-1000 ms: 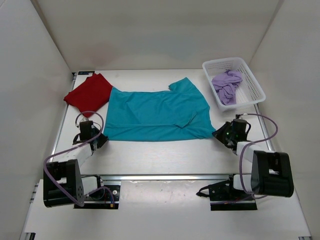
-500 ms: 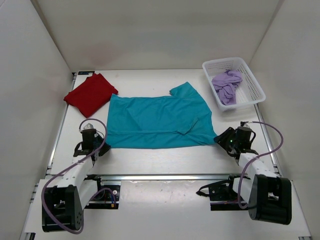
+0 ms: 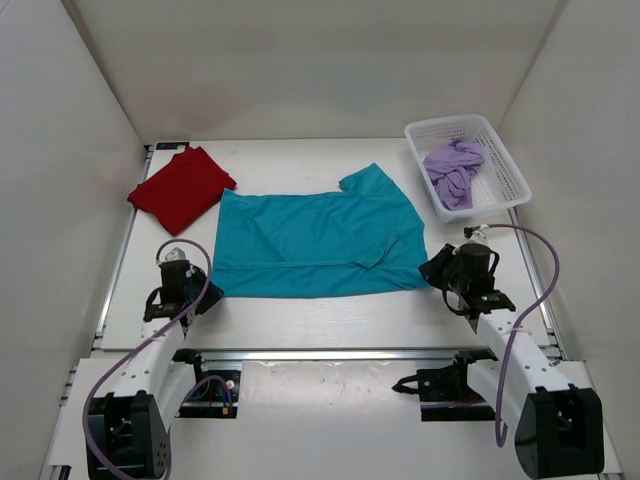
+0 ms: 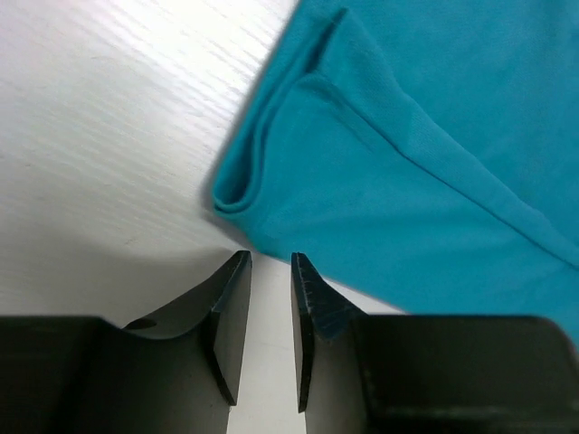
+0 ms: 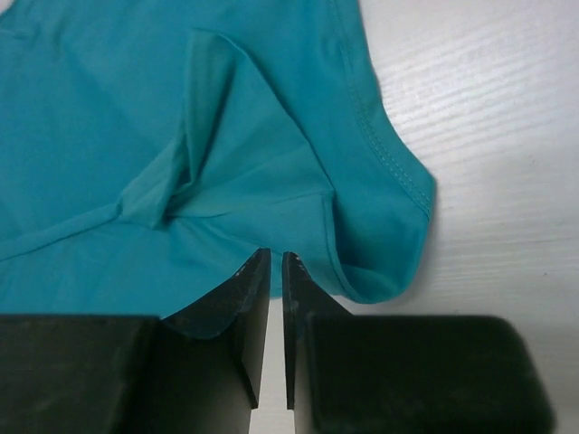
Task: Fold and stack the t-shirts
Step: Fold the flattened tshirt in 1/3 of the way
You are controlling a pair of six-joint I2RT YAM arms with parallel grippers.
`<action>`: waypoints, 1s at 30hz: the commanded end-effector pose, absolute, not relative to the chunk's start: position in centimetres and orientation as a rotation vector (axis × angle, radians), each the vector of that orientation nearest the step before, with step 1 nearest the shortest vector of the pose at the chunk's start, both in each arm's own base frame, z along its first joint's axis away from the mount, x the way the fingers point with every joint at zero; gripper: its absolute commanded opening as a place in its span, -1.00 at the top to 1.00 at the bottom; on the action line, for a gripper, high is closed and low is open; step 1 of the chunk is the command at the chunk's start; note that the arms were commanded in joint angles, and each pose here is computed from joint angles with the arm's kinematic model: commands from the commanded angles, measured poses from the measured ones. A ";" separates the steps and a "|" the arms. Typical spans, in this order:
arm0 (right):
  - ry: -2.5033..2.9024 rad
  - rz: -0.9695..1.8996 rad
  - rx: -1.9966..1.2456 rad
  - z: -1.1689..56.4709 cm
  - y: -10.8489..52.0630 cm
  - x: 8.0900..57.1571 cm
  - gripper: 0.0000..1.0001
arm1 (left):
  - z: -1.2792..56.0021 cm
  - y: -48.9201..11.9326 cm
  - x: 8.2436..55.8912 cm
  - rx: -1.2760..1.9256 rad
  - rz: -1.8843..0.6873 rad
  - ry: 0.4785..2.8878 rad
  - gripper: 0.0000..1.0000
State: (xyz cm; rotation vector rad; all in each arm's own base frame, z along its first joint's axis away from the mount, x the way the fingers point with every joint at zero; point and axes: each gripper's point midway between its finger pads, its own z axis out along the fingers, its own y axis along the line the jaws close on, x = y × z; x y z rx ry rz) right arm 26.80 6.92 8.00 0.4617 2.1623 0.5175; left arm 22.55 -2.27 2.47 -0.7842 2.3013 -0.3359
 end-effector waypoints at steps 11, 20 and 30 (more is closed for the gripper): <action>2.246 0.427 0.685 2.2 2.9 27.5 1.00 | 7.5 -9.9 26.4 -0.505 -0.498 2.242 0.33; 2.035 0.376 0.592 9.4 3.1 28.8 0.85 | 7.2 -11.1 27.8 -0.478 -0.538 2.246 0.33; 2.140 0.714 0.171 11.1 14.6 30.4 0.71 | 6.0 -13.9 27.6 -0.304 -0.486 2.315 0.34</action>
